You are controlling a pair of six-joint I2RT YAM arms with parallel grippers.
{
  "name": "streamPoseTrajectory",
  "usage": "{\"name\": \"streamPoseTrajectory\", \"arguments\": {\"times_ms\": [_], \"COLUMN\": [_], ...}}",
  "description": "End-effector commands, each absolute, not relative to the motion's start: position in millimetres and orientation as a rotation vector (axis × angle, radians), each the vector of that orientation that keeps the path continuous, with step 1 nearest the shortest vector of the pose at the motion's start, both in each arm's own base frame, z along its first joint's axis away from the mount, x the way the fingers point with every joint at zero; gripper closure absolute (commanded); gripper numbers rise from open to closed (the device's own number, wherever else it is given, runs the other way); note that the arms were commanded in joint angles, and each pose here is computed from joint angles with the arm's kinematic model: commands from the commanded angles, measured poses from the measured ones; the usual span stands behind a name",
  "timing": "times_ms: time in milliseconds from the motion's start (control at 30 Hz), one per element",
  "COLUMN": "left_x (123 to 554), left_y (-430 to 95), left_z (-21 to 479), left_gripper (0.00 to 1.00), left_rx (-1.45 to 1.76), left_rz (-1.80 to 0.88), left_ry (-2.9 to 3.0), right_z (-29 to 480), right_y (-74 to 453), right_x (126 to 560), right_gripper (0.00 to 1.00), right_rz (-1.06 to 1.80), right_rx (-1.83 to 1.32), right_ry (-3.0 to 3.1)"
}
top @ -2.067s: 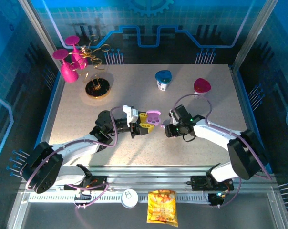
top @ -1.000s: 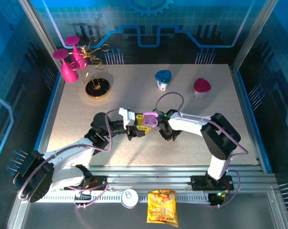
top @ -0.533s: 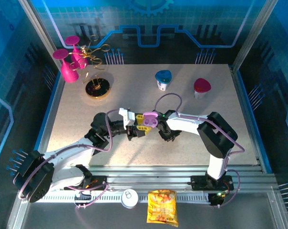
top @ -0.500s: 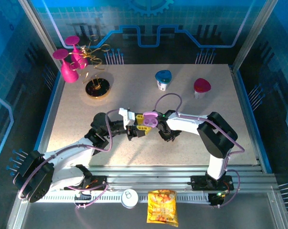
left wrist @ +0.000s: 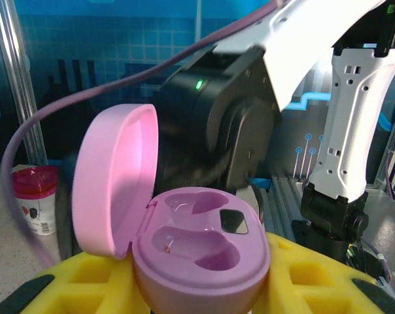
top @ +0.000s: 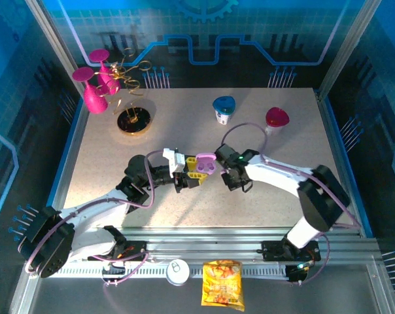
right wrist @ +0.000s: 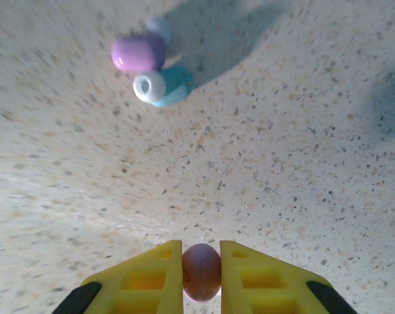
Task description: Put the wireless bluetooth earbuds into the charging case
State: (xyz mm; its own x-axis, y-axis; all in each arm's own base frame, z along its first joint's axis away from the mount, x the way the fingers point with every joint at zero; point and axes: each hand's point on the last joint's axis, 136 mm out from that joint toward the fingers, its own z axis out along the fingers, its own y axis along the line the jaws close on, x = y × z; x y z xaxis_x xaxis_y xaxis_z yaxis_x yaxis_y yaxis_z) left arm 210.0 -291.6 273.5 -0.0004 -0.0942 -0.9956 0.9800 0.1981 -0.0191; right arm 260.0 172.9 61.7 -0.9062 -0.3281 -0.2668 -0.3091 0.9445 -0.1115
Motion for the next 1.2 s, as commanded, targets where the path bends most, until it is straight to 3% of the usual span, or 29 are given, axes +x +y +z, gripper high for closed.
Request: {"name": "streamPoseTrajectory", "arguments": {"times_ms": [0,233,433,1000,1167], "left_x": [211.7,212.9,213.9,220.1,226.4], "left_y": [-290.2,-291.4,-293.3,-298.5,-301.7], "left_z": [275.3,274.0,275.3,267.2,263.1], "left_gripper": [0.81,0.81,0.81,0.81,0.81], "left_rx": [0.986,0.986,0.989,0.983,0.984], "left_rz": [-1.088,-1.095,-1.102,-1.120,-1.108], "left_ry": [1.206,1.211,1.209,1.217,1.218], "right_z": [74.9,97.7,116.2,129.5,164.6], "right_y": [184.9,195.8,201.0,186.9,195.1], "right_x": [256.6,251.1,255.8,274.1,273.8], "right_gripper": [0.85,0.85,0.84,0.84,0.84], "right_rz": [0.251,0.822,1.090,1.164,1.243], "right_rx": [-0.331,-0.151,-0.051,0.105,0.001], "right_ry": [2.820,2.733,2.634,2.642,2.499]}}
